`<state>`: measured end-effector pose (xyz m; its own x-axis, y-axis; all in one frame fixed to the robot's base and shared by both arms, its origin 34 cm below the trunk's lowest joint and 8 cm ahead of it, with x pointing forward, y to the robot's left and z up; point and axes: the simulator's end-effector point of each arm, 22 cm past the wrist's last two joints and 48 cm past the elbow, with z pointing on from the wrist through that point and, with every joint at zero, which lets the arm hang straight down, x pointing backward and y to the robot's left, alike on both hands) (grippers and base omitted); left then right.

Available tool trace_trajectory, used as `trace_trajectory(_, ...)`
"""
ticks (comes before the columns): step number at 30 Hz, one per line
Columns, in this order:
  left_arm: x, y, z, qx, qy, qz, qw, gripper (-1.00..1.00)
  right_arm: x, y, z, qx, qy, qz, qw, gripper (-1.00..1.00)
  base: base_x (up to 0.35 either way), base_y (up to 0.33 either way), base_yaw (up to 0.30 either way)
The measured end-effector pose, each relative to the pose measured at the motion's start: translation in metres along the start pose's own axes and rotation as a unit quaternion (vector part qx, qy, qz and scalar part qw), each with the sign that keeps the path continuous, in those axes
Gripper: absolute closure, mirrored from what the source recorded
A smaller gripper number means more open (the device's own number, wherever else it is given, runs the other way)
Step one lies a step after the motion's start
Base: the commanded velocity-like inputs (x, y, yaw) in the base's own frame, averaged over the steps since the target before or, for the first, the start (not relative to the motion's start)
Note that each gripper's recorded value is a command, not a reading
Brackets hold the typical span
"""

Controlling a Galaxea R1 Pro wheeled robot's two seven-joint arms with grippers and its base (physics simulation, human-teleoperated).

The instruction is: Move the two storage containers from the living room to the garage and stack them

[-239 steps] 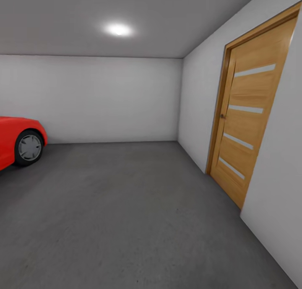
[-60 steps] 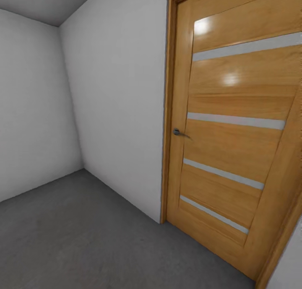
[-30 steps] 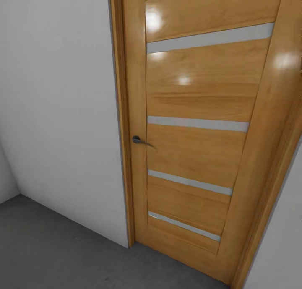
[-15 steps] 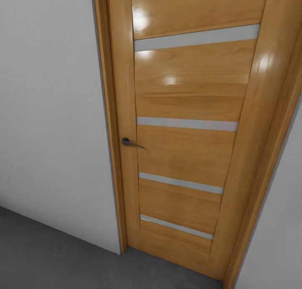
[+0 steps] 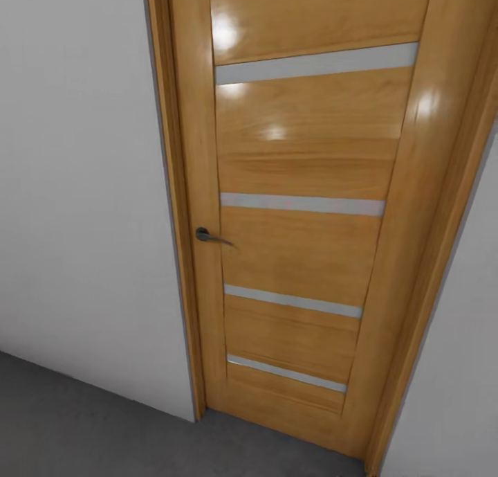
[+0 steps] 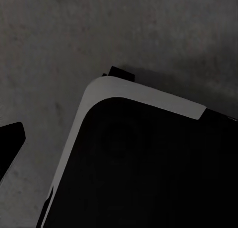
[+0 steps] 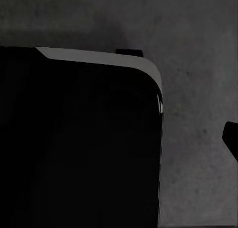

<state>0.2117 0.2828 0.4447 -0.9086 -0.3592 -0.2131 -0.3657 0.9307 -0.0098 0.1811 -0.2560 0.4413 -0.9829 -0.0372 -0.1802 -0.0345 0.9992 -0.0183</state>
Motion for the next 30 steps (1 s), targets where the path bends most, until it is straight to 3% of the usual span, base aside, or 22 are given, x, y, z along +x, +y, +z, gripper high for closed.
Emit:
trace_trajectory(25, -0.0003, 0.0009, 0.0000, -0.001, 0.000, -0.001, 1.0000, -1.00, 0.0000, -0.0005, 0.0000, 0.000, 0.000, 0.000, 1.0000, -1.00, 0.000, 0.181, -0.241)
trace_trajectory(30, -0.0002, 0.0012, 0.0000, -0.001, 0.000, -0.001, 1.0000, -1.00, 0.0001, -0.0002, 0.0000, 0.000, 0.000, -0.004, 1.0000, -1.00, 0.000, 0.038, -0.079)
